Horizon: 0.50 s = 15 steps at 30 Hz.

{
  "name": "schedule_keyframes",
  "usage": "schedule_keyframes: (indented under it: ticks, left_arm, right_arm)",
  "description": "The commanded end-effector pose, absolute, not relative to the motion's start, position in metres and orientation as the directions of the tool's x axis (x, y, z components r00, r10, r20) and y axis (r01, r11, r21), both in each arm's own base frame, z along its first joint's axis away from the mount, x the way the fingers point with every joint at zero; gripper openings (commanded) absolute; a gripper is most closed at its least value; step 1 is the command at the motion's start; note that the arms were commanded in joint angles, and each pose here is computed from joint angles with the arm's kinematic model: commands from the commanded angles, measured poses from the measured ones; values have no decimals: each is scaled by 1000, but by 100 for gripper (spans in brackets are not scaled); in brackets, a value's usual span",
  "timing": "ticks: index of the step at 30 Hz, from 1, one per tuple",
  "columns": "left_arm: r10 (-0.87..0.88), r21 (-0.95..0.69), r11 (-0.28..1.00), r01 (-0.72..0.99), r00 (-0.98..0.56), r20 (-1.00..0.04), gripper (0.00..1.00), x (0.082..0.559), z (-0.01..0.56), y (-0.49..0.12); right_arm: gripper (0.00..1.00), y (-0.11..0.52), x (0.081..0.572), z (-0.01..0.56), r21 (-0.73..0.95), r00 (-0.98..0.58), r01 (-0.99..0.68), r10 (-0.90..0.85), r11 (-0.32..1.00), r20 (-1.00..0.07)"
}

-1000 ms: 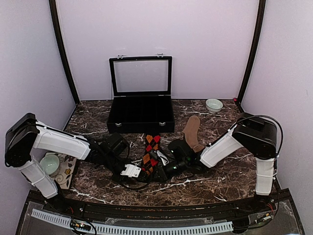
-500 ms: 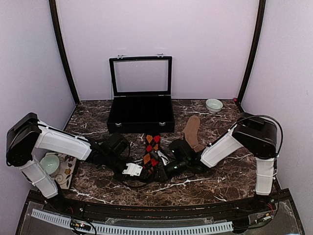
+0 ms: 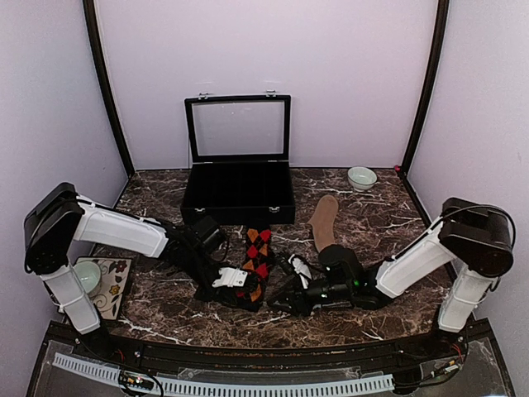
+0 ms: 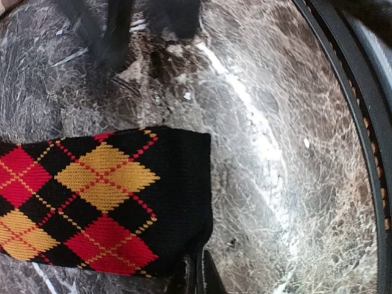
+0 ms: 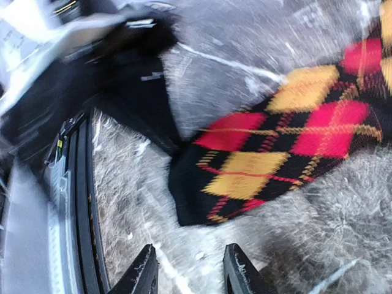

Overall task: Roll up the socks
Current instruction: Roll the sock at the center of the board.

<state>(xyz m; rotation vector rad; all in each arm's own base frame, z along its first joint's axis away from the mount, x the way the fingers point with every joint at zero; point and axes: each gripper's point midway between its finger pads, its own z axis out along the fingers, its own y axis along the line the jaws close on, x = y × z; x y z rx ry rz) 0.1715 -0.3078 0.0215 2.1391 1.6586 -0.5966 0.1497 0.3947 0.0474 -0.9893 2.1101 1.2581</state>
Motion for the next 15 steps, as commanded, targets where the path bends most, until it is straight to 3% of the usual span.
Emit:
schedule_keyframes:
  ticks: [1, 6, 15]
  left_arm:
    - [827, -215, -165, 963, 17, -562, 0, 164, 34, -308]
    - [832, -359, -113, 927, -109, -544, 0, 169, 36, -308]
    - [853, -452, -84, 888, -170, -493, 0, 171, 27, -309]
  right_arm:
    - [38, 397, 149, 83, 206, -300, -932, -316, 297, -900]
    - [39, 397, 130, 77, 29, -145, -957, -392, 287, -908]
    - [39, 404, 119, 64, -169, 20, -950, -487, 264, -873]
